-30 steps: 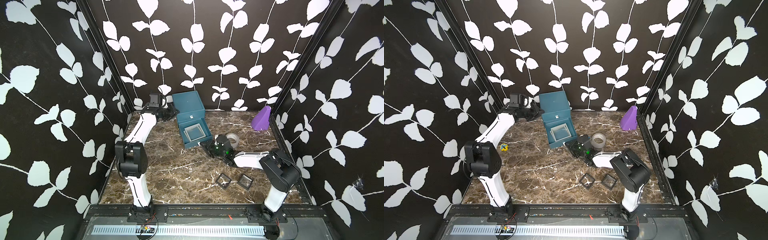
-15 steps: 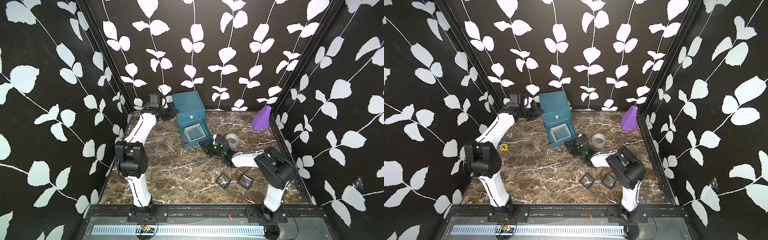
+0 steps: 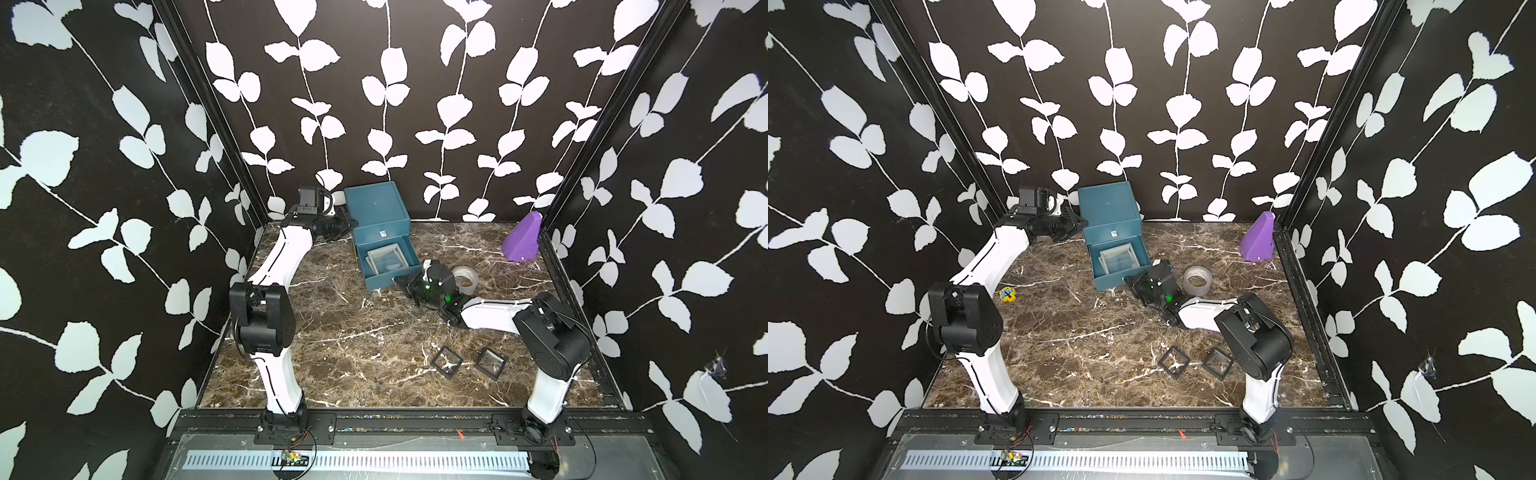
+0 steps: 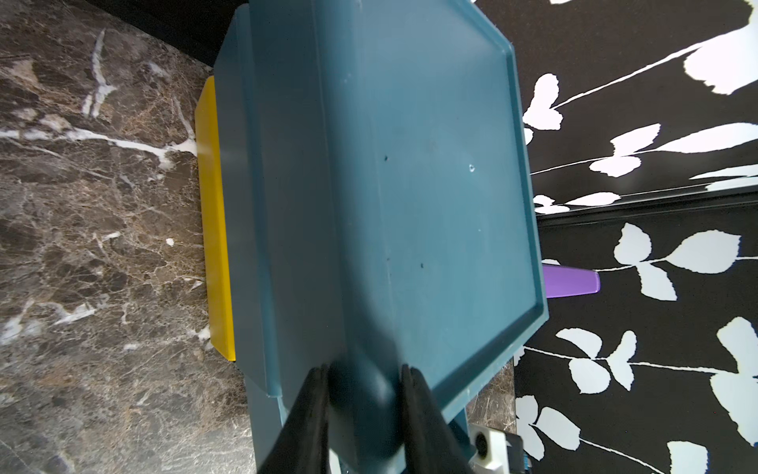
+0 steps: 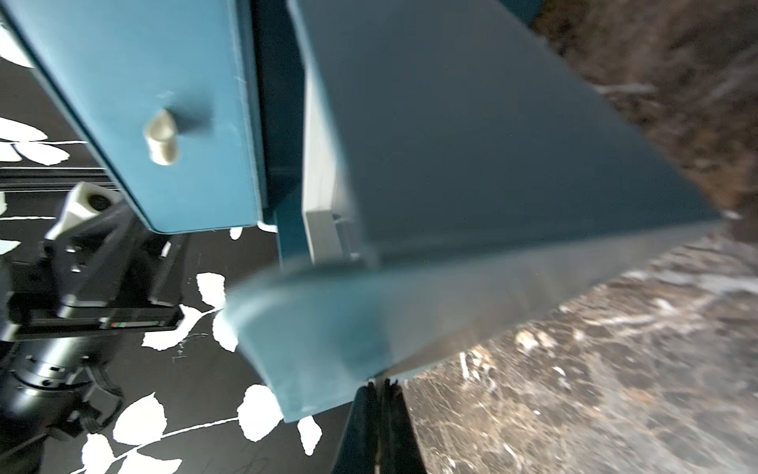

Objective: Place the brooch boxes into the drawer by color
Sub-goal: Close the drawer in the storage box.

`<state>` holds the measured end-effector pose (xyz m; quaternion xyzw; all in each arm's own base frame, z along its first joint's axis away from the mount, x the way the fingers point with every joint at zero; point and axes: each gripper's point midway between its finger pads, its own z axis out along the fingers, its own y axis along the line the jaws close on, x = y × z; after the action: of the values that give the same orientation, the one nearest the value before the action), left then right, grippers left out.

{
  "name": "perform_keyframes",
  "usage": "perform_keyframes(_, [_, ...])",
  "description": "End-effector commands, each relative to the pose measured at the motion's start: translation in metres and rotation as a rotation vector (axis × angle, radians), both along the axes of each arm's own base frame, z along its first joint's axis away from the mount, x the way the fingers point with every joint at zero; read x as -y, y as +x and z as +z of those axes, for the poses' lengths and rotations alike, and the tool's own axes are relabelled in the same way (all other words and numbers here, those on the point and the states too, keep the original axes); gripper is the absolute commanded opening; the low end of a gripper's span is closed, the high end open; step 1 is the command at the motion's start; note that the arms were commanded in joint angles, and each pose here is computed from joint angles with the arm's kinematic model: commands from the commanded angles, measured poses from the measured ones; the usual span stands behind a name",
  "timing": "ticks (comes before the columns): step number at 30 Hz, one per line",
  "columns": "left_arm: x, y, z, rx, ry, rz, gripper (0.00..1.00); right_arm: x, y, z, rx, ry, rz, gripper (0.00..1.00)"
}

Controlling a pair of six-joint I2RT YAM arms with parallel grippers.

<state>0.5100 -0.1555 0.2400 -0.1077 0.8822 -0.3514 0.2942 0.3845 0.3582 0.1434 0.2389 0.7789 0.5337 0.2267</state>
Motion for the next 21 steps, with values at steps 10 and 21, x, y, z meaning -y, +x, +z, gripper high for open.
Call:
perform_keyframes(10, [0.002,-0.012,-0.03,-0.094,0.009,-0.03,0.23,-0.021,0.06,0.044,0.1,0.029,-0.038,0.0])
perform_keyframes(21, [0.004,-0.015,-0.034,-0.106,0.008,-0.043,0.21,-0.038,0.104,0.038,0.081,0.041,-0.077,0.0])
